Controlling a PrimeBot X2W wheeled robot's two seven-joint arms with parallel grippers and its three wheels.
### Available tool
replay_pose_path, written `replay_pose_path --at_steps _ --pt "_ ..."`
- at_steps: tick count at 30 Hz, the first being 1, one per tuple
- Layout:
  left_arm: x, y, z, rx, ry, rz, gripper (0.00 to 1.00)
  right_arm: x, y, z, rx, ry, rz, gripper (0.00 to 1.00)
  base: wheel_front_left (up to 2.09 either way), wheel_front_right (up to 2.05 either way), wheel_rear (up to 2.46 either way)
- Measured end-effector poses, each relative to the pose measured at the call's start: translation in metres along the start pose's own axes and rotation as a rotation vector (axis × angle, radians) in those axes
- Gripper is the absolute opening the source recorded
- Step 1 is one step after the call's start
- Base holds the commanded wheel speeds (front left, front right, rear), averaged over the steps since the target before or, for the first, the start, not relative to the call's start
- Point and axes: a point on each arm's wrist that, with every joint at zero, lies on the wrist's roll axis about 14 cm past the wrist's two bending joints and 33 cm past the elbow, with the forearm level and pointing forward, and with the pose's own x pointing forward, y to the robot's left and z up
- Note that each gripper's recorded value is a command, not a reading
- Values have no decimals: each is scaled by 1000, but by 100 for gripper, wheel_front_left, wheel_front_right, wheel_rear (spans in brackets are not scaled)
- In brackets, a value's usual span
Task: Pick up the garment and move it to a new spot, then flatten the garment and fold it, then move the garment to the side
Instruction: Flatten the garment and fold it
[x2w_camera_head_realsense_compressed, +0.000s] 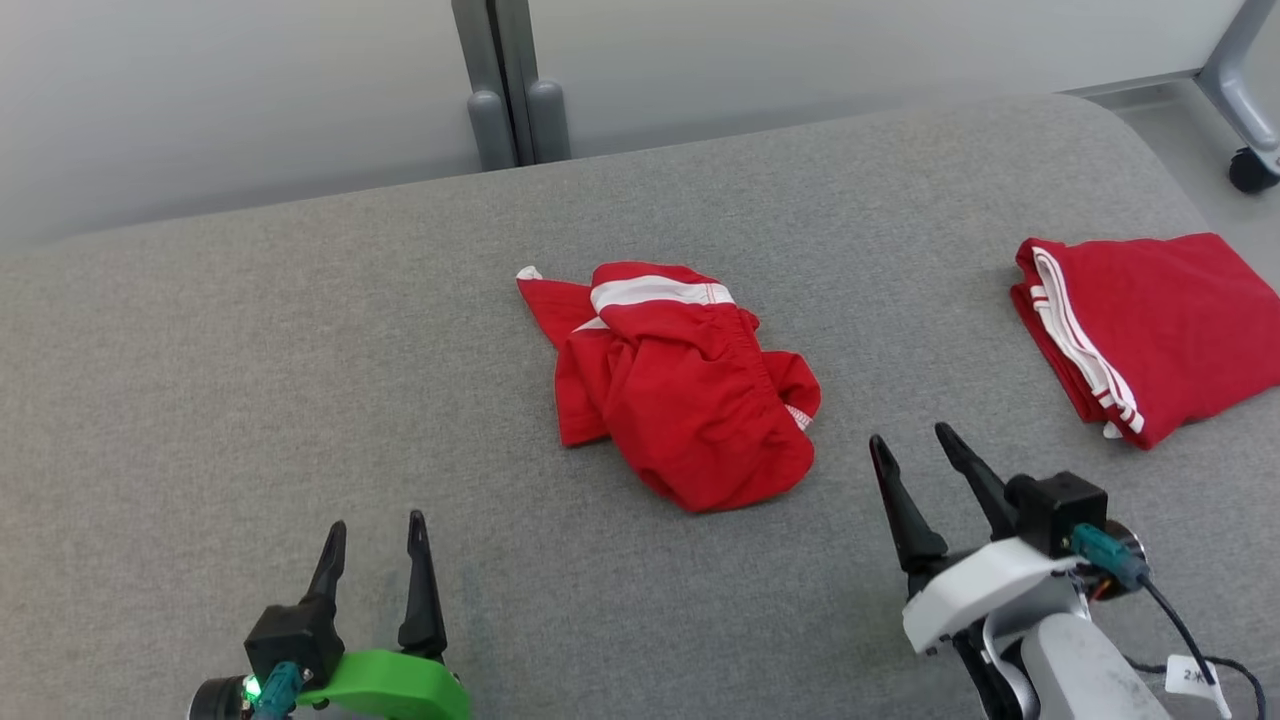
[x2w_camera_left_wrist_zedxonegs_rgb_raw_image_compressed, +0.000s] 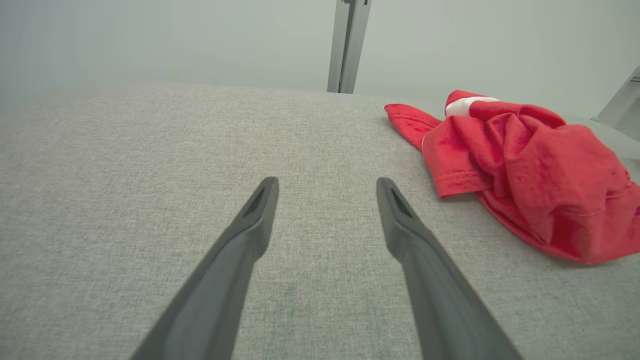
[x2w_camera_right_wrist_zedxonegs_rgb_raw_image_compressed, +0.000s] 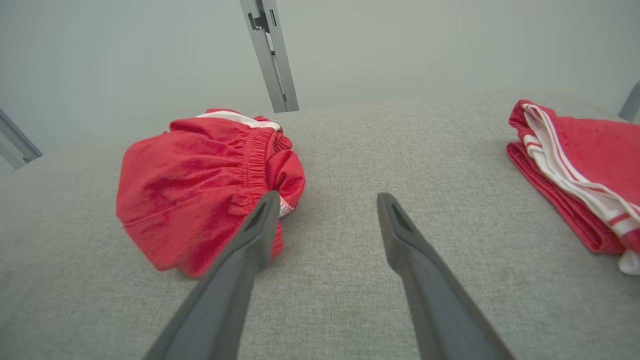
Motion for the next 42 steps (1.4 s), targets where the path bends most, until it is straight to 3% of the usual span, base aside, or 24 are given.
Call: replay_pose_path --at_steps 11,19,30,32,33,35,42 --pt "20 1 -4 -17 12 -1 100 96 28 21 -64 -15 135 100 0 0 0" --pt "23 20 -9 -27 28 56 100 144 55 -11 35 103 189 100 0 0 0" --pt "19 44 -20 -25 61 130 100 159 87 -61 92 260 261 100 0 0 0" --pt "19 45 -20 -25 61 137 100 159 91 -62 98 264 271 60 0 0 0" --pt "19 45 -19 -27 60 138 100 158 92 -62 95 263 276 35 0 0 0" --pt "19 45 -19 -28 58 138 100 158 94 -59 90 258 286 0 0 0 0" --pt "16 45 -16 -35 52 139 100 164 95 -37 64 205 309 0 0 0 0"
